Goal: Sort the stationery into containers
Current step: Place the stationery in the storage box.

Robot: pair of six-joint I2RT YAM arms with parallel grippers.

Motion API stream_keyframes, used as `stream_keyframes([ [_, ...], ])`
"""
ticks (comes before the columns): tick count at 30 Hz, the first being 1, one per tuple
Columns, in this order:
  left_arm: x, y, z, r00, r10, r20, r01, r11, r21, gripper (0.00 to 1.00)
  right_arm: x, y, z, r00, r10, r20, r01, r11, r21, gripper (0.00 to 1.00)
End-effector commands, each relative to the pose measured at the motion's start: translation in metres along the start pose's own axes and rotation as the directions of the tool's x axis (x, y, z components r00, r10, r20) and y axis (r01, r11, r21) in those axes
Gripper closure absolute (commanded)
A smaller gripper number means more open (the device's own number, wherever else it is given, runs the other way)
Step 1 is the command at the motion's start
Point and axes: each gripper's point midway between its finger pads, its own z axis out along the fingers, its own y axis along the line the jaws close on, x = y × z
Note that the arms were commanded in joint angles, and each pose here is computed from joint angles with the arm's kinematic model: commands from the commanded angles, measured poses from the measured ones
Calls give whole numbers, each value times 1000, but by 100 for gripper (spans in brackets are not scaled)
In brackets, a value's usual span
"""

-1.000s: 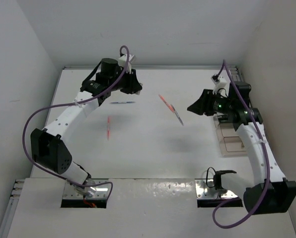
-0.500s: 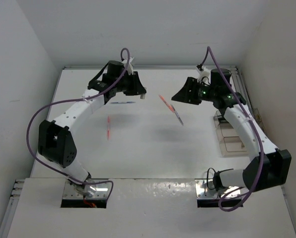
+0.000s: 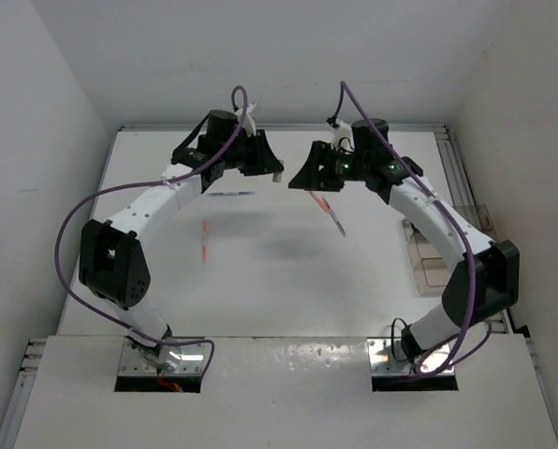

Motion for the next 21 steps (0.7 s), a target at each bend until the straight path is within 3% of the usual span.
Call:
stream_keyframes([
  [1,-16,-31,-1,999,-16,39,12,995,95,97,-37,11,6,996,-8,91,9,1000,-10,41],
  [15,-17,-55,-10,998,-53,35,45,983,180,97,-38,12,33,996,-58,73,56,998,21,42],
  [21,-9,-62,-14,995,-95,6,92,970,225,97,-41,1,33,992,-81,94,74,995,72,53],
])
